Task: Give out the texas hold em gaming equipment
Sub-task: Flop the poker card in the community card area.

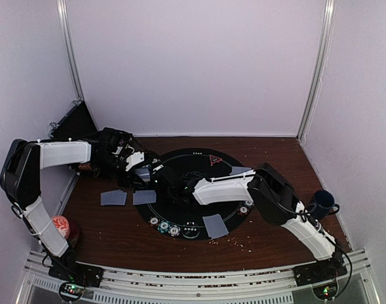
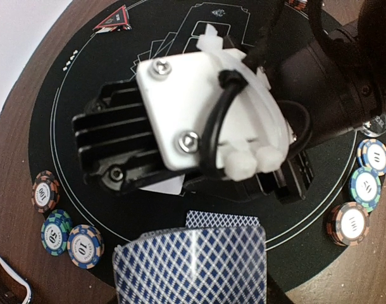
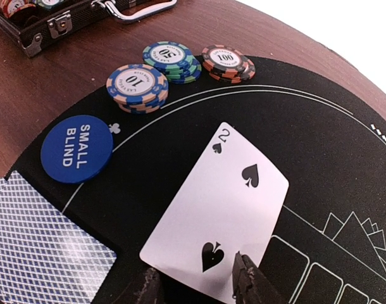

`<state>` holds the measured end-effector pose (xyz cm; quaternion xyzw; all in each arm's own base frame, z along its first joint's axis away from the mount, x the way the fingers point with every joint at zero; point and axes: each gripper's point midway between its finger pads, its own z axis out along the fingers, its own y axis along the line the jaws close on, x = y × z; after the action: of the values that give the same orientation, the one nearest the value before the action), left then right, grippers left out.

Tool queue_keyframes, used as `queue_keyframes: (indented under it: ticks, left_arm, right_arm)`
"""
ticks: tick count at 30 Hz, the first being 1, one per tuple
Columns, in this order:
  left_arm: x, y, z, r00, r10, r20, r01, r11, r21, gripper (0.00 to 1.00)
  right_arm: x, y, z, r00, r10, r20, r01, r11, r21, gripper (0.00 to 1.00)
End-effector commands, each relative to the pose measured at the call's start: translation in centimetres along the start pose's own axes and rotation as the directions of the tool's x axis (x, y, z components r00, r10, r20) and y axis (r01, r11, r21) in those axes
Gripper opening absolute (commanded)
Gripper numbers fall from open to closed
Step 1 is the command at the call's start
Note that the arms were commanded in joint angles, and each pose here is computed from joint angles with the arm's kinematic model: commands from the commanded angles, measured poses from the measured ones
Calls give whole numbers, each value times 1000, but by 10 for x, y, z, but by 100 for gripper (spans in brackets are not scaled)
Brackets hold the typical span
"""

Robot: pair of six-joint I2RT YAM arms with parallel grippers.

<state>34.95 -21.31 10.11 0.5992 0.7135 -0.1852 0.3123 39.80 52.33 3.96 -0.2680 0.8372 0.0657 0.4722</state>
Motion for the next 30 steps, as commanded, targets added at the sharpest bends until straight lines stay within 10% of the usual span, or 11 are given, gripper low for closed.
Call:
queue_keyframes:
  ticks: [1,11,30]
  left_arm:
    - [-19,8,-13,998,26,54,-24,999,-29,41]
    - [-18,9,-13,998,27,52,-25,999,-30,42]
    - [-21,6,-15,997,32,66,-31,999,-24,42]
  right_arm:
    - [-25,-15,-5,997,58,41,-59,998,23,38]
    - [-25,-11,-3,998,61,34,-61,998,-6,43]
    - [-63,-44,-74,975,197,103,-190,979,-80,97]
